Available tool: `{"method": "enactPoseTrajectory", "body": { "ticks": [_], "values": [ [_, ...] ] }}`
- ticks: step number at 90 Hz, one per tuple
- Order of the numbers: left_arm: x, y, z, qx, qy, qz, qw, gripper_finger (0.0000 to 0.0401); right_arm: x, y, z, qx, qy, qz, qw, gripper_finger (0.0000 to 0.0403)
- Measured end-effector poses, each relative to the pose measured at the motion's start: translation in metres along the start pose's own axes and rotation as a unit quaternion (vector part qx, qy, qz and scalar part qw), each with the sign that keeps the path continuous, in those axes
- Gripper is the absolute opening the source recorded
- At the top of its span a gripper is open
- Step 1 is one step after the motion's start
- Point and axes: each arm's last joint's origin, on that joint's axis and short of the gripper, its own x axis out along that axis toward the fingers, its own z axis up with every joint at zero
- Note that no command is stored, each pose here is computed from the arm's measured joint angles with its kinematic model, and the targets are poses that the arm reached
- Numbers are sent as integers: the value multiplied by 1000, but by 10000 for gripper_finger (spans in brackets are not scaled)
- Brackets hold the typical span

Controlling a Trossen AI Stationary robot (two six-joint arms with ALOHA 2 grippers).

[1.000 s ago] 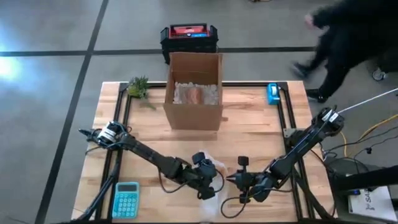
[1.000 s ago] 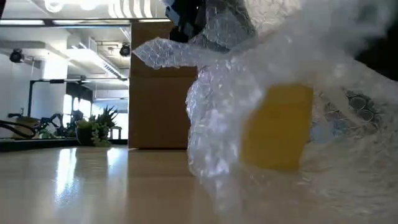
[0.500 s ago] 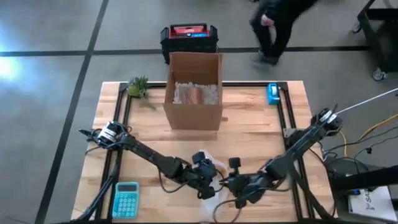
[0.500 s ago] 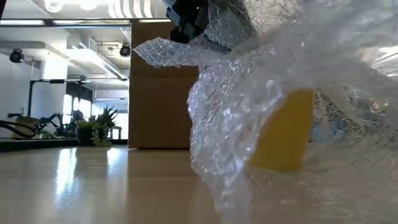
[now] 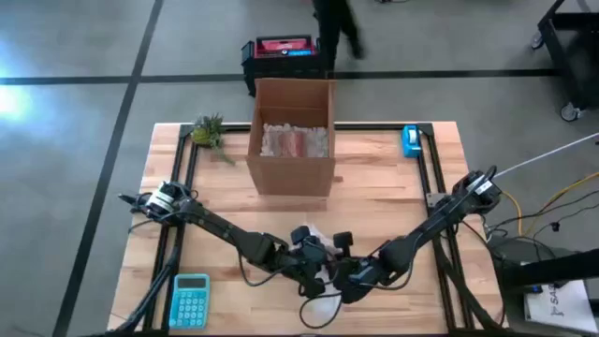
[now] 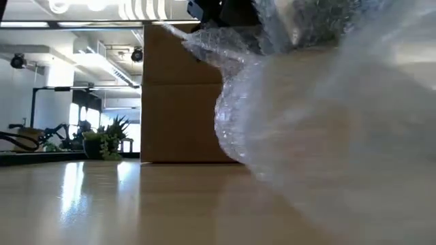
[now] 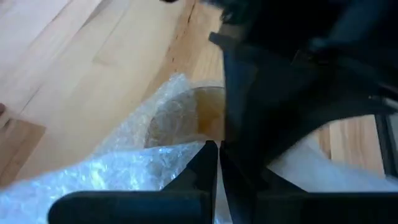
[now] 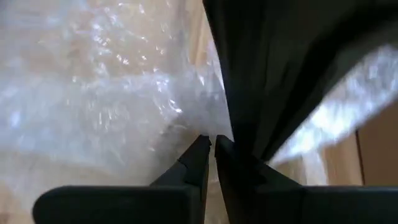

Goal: Wrap mug
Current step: Wrap the yellow mug with bubble wrap

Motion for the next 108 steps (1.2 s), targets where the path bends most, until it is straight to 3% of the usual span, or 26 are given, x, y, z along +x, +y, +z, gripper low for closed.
{"method": "enactPoseTrajectory", "body": {
  "ticks": [31,63,69,90,98,108],
  "values": [
    [-8,-2,5,-5,6,-32,999,0,16,2,-9,14,33,22,999,18],
    [-61,0,20,-1,13,-51,999,1,15,2,-4,-7,30,29,999,18],
    [-71,2,19,-2,15,-27,1000,1,15,1,-3,-13,29,29,999,18],
    [-85,18,-5,-3,59,129,990,1,15,0,-3,-12,28,29,999,18],
    [-77,22,-19,3,79,147,986,1,15,0,-2,-11,27,28,999,18],
    [-53,22,-31,22,56,123,991,1,16,-1,-2,-10,27,27,999,18]
  ]
}}
